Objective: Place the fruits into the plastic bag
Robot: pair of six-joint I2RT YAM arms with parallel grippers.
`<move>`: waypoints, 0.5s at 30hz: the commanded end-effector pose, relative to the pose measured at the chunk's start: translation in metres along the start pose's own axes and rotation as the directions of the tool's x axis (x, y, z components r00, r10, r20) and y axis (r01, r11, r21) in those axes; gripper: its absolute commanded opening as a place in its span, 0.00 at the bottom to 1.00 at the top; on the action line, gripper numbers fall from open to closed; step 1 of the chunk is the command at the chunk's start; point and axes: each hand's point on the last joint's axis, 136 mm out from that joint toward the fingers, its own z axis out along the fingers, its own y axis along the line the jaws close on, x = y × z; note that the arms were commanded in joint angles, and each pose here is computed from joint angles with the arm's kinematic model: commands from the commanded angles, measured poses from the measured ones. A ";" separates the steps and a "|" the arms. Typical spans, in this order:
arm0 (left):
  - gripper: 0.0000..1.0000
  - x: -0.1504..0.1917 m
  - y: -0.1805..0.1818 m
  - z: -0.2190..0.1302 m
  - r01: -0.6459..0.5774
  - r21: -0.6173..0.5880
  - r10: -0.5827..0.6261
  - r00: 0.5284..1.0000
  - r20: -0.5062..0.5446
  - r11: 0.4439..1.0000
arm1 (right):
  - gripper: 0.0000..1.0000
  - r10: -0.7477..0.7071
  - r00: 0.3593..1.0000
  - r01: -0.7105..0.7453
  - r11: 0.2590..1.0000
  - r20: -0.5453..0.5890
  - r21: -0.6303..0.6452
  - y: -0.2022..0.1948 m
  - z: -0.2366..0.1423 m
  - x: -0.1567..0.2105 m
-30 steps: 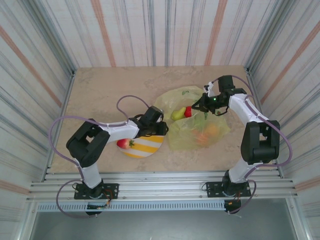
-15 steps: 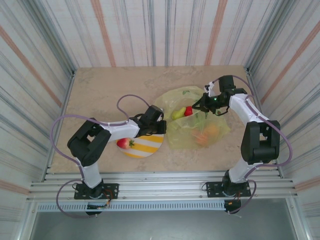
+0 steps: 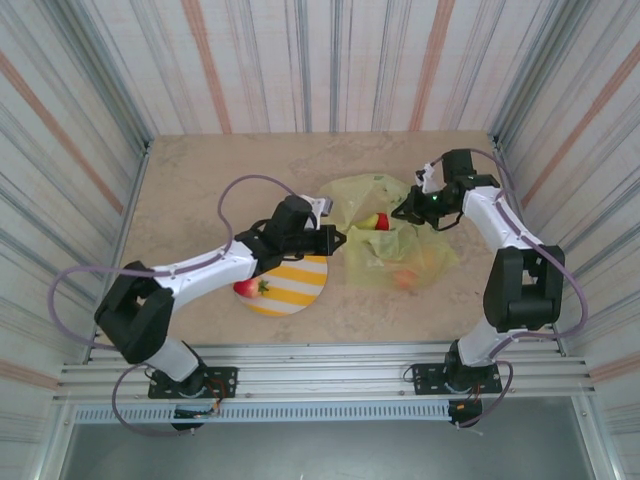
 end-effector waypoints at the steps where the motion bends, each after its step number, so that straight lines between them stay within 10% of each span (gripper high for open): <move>1: 0.00 -0.014 -0.046 -0.020 0.008 0.159 -0.012 1.000 0.024 0.987 | 0.00 -0.065 0.996 0.058 0.992 0.062 0.116 0.001 -0.032 -0.005; 7: 0.00 -0.023 -0.086 -0.041 -0.018 0.257 0.005 0.999 0.051 0.966 | 0.00 -0.106 0.989 0.085 0.979 0.107 0.185 0.004 -0.052 -0.010; 15: 0.00 -0.017 -0.039 -0.038 0.063 0.145 -0.073 0.995 0.065 0.987 | 0.00 -0.128 0.987 0.096 0.955 0.098 0.280 -0.004 -0.041 -0.019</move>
